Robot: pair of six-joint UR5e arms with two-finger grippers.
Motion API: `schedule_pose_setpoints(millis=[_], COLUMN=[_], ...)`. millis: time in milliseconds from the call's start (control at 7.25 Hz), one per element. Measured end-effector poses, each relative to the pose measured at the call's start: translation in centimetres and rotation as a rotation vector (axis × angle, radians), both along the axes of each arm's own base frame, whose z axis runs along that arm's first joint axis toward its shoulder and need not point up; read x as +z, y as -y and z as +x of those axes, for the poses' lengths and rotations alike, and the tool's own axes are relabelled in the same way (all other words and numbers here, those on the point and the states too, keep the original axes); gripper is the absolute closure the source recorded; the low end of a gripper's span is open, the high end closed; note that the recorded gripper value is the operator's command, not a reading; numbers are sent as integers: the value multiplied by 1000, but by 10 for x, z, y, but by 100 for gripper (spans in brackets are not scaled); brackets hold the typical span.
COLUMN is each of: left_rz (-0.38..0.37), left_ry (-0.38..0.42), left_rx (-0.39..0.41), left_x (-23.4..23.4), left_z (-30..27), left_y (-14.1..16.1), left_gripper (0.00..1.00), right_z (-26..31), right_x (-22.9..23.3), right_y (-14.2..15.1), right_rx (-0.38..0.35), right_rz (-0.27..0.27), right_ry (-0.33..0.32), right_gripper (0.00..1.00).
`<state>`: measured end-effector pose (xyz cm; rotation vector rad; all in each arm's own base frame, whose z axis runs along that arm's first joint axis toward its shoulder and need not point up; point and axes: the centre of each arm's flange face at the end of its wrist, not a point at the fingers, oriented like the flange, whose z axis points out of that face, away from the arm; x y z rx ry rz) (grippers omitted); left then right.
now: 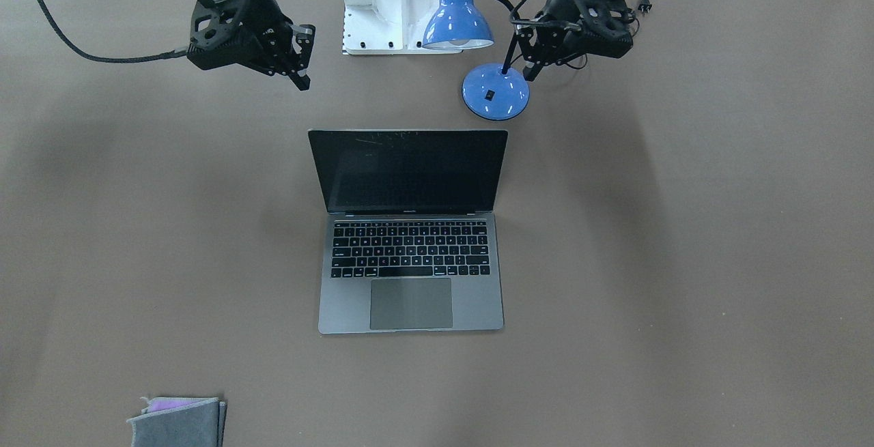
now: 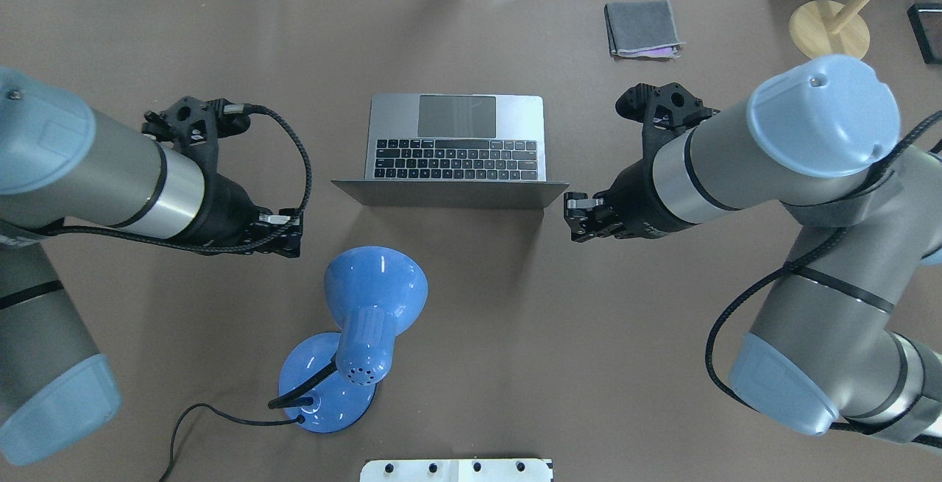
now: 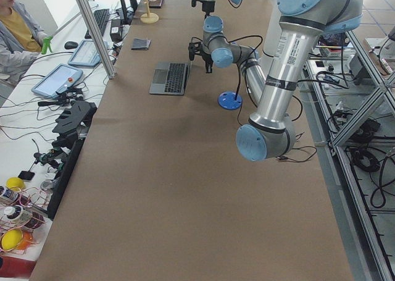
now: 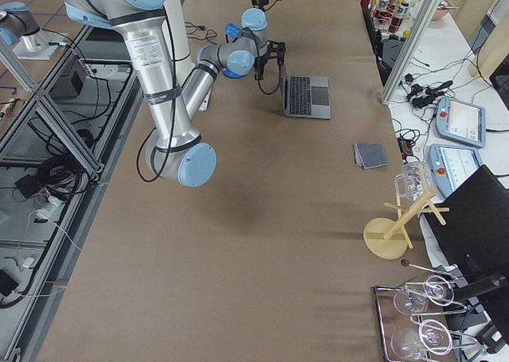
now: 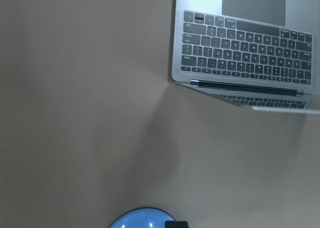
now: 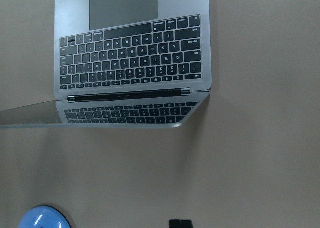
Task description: Close laptop
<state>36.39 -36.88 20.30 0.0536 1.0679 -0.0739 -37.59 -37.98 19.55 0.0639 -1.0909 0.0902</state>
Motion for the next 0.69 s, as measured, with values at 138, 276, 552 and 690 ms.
schedule_pose_setpoints(millis=[138,276,552,690], left_rz=[4,5,15,23], left_ry=[4,9,21,28], left_rx=[-9,-14,-32,-46], left_x=[-8,-11,-11,-12], left_z=[17,28,37,42], left_y=[7,13,21,26], left_gripper=[100,100,100,100], right_z=[-12,-24,-39,-41], right_x=[-4,-7,-9,-9], right_y=[9,18,35,39], right_rx=[15,29,56,65], right_rz=[3,8,17,18], right_ry=[-8,-16,-34,-40], right_gripper=[100,100,100,100])
